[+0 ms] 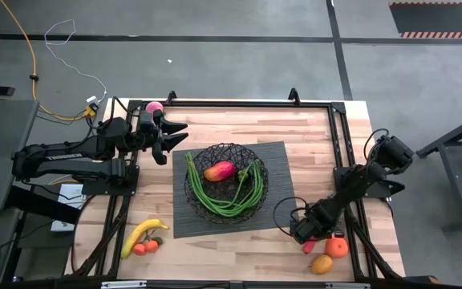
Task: Build produce basket
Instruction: Put the orange carrot into the black mesh basket
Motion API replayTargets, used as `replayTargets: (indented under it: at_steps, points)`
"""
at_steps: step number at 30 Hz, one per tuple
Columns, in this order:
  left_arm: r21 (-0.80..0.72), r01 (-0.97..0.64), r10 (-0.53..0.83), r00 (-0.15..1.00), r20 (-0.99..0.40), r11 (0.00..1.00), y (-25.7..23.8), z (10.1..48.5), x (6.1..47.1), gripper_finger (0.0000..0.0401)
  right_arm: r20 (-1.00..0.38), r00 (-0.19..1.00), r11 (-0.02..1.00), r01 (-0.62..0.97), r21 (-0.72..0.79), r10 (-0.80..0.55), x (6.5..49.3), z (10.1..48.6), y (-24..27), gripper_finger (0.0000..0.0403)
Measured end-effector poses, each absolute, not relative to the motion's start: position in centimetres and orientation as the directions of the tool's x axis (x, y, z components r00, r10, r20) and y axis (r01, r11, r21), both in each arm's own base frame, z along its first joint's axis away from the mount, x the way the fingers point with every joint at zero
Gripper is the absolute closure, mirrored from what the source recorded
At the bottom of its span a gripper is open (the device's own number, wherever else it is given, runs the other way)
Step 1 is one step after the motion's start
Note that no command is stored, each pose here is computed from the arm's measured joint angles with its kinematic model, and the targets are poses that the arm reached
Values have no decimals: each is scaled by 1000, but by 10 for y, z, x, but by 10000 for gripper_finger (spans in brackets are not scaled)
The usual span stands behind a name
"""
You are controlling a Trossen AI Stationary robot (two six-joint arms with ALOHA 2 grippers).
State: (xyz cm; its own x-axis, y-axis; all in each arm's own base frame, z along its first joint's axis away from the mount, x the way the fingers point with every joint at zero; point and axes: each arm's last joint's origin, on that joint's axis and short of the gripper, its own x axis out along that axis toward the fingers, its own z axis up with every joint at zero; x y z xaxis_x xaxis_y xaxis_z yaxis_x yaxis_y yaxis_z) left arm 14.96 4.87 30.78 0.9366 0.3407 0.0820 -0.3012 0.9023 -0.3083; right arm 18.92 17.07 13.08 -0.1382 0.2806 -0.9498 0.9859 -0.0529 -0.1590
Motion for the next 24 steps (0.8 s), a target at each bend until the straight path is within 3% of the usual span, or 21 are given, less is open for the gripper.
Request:
replayTargets:
  at_steps: [6,12,18,22,24]
  points:
    - [-308,-301,341,937,82,902,49,308,150,229,-955,-144,-53,985,-163,258,189,130,168,241]
    - [-308,-301,341,937,82,902,49,308,150,229,-958,-137,-51,987,-154,253,189,130,168,294]
    - [-308,-301,341,937,82,902,49,308,150,229,-970,-104,1,994,-107,221,187,137,164,350]
    - [-308,-301,341,937,82,902,49,308,150,229,-980,-47,34,999,-41,192,181,154,157,364]
    - [-308,-301,341,937,83,902,49,308,150,229,-982,-18,98,995,1,189,176,166,152,363]
